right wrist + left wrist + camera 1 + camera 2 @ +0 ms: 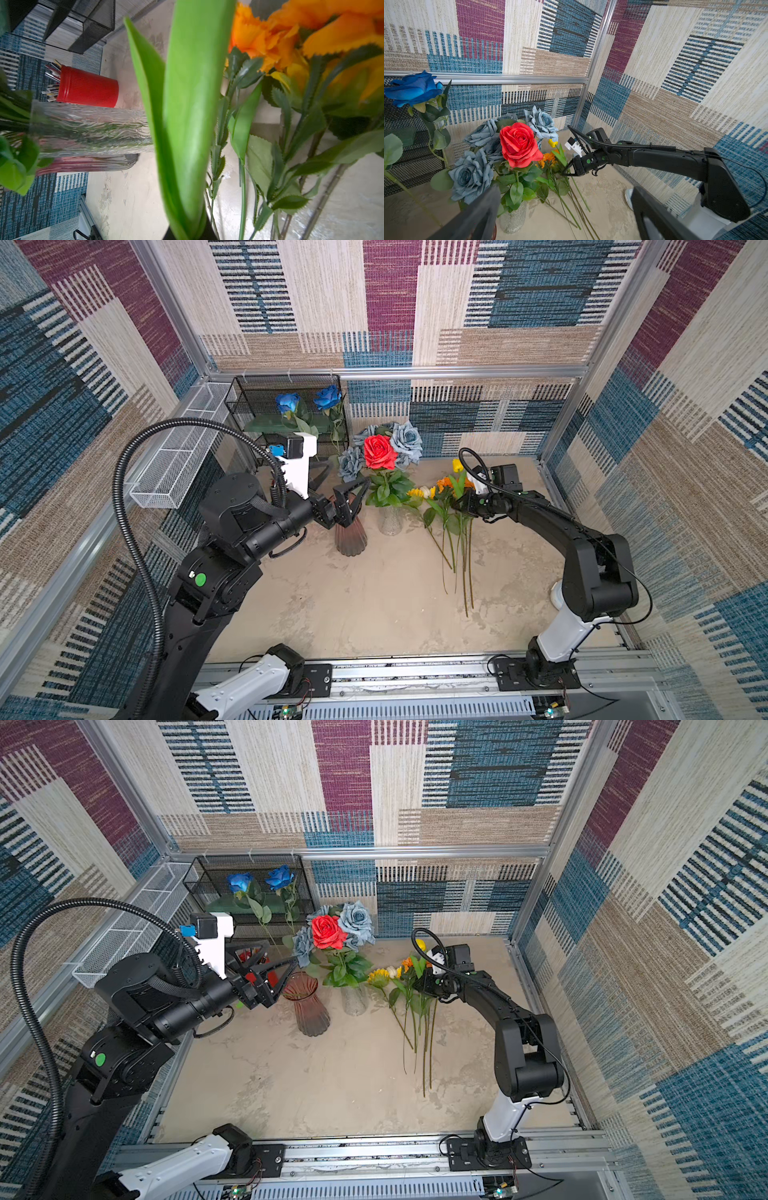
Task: Pick out yellow flowers from the vase
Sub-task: Place the flower at the center of the board.
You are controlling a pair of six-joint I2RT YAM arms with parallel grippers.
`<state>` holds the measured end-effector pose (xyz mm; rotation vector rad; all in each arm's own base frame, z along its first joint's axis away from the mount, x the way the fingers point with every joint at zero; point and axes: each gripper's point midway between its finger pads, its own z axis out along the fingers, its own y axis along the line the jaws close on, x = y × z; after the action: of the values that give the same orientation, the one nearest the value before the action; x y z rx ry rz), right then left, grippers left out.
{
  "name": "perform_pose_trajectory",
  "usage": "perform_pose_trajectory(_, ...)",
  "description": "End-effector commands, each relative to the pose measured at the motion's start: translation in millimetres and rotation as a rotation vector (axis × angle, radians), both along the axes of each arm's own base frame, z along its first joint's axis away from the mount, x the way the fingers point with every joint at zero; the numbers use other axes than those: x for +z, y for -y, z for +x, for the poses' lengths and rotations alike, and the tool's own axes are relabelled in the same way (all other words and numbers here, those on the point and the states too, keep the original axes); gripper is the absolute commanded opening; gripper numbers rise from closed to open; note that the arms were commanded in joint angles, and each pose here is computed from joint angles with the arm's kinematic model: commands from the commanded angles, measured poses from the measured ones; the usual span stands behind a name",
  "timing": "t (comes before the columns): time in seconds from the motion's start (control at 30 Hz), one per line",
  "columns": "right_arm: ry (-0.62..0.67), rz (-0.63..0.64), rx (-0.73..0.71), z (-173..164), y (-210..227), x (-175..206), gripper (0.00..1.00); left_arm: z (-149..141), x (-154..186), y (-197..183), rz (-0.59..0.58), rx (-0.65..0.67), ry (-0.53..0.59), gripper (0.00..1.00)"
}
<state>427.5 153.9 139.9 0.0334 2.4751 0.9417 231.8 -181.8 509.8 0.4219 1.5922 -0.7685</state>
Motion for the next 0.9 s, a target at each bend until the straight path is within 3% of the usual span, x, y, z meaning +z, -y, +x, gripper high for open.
perform_pose_trajectory(0.0, -0.025, -0.033, -0.007, 0, 5, -12, 0.00, -1, 9, 3, -0.013, -0.020, 0.024, 0.98)
perform_pose_trajectory(0.13, -0.046, -0.037, 0.001, -2, 4, -19, 0.10, 1, 9, 4, -0.013, -0.019, 0.027, 0.98)
perform_pose_trajectory(0.23, -0.049, -0.044, 0.002, -2, 4, -19, 0.30, 2, 10, 5, -0.012, -0.019, 0.028, 0.98)
perform_pose_trajectory(0.53, -0.043, -0.058, -0.006, -3, 6, -13, 0.60, 6, 8, 9, -0.013, -0.032, 0.021, 0.98)
perform_pose_trajectory(0.63, -0.033, -0.072, -0.023, -4, 10, -7, 0.76, 7, 6, 9, -0.008, -0.028, 0.018, 0.98)
perform_pose_trajectory(0.87, 0.048, -0.061, -0.041, -4, 11, 26, 0.83, 9, 3, 9, -0.002, -0.017, 0.006, 0.98)
